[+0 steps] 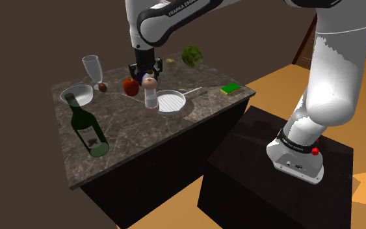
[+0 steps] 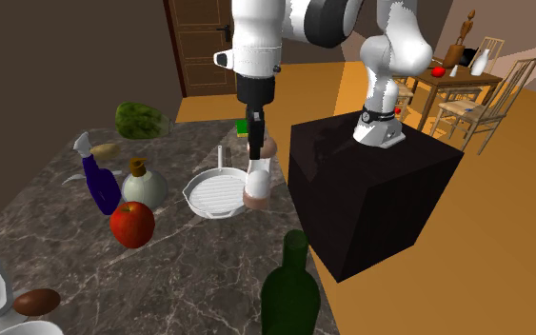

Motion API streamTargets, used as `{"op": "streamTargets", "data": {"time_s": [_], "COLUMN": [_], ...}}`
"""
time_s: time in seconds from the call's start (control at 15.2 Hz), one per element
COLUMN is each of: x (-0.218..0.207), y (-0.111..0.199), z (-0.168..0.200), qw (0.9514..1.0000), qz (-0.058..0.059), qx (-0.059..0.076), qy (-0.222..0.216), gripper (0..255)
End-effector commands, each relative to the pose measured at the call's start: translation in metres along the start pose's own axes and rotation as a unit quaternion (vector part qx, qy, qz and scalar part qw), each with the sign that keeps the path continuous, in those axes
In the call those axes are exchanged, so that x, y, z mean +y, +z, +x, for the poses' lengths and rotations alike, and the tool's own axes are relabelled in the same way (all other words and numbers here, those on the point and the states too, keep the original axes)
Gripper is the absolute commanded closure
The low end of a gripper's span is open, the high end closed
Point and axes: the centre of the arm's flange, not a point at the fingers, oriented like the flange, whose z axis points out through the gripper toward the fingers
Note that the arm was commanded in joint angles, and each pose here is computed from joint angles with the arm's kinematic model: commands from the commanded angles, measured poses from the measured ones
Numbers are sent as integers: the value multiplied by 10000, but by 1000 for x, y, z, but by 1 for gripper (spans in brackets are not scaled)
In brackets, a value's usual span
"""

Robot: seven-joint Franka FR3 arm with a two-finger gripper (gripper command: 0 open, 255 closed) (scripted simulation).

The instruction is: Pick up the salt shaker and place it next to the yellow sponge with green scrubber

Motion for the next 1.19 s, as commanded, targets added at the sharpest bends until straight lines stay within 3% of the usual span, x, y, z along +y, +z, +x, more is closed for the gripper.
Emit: {"op": "streamTargets", "data": {"time_s": [0.0,1.12], "x": [0,-1], "y": [-10,-100], "z": [0,6], "qw": [10000,10000], "qz": [0,0], "qx": [0,0], "qy": [0,0], "gripper": [255,255]}}
